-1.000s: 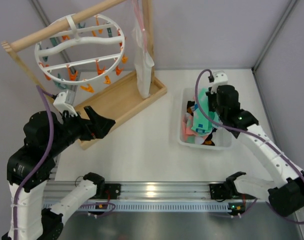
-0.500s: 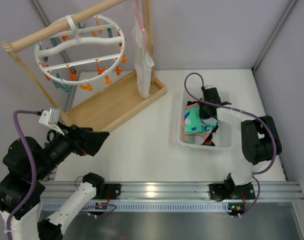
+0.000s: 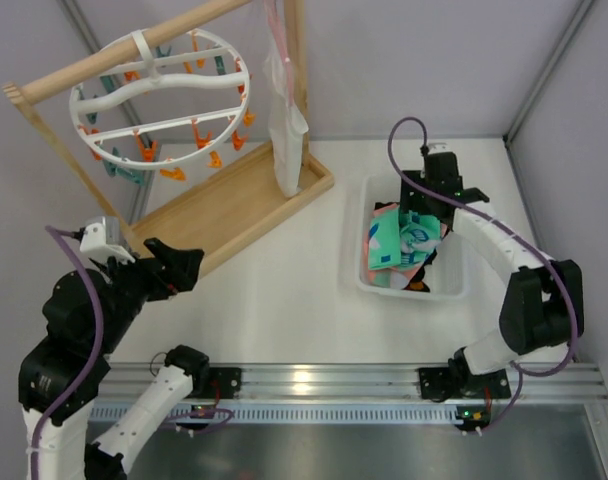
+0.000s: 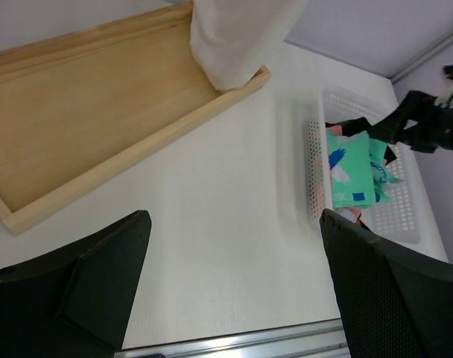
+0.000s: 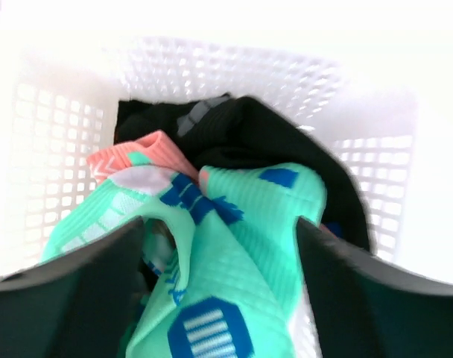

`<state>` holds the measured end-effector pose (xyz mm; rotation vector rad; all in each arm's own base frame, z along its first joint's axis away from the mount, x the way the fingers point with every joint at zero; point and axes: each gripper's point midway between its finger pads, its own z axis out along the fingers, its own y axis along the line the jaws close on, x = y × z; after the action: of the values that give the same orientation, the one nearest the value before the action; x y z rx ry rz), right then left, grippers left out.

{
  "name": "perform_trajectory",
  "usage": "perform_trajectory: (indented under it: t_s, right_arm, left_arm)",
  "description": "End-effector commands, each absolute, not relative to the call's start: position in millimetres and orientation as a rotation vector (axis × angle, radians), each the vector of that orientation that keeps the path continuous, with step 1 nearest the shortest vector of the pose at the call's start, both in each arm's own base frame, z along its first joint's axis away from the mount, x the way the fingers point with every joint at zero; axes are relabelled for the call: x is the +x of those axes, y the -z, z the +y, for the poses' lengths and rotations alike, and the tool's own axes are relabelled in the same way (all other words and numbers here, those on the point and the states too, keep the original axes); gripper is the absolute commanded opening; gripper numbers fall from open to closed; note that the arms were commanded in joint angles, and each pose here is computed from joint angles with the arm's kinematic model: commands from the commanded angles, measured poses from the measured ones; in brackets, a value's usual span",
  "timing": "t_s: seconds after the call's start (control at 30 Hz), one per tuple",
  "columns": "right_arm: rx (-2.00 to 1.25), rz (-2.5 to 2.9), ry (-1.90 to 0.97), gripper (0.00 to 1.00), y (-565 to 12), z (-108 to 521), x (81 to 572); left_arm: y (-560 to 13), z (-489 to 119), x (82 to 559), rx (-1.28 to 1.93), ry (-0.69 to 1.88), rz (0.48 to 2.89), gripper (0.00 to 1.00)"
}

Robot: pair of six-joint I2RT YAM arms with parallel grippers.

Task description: Remove the socks clipped to the hanger

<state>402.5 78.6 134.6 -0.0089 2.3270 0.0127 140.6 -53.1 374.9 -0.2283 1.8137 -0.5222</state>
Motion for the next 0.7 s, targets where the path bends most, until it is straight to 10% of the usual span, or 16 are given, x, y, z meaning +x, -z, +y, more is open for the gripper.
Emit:
perform_trajectory:
  t_s: [0.0, 0.1, 0.67]
  right_arm:
    - [0.049, 2.22, 0.062, 0.82, -201, 55, 400]
    - [0.083, 2.17, 0.093, 0.99, -243, 43, 384]
    - [0.105, 1.931, -0.008, 0.99, -363, 17, 231]
  left_arm:
    - [-361, -42, 164, -0.293, 0.404, 1.835, 0.98]
    - [-346, -40, 174, -0.292, 0.344, 1.884, 0.98]
    - [-287, 3, 190, -0.264, -0.045, 1.953, 0.99]
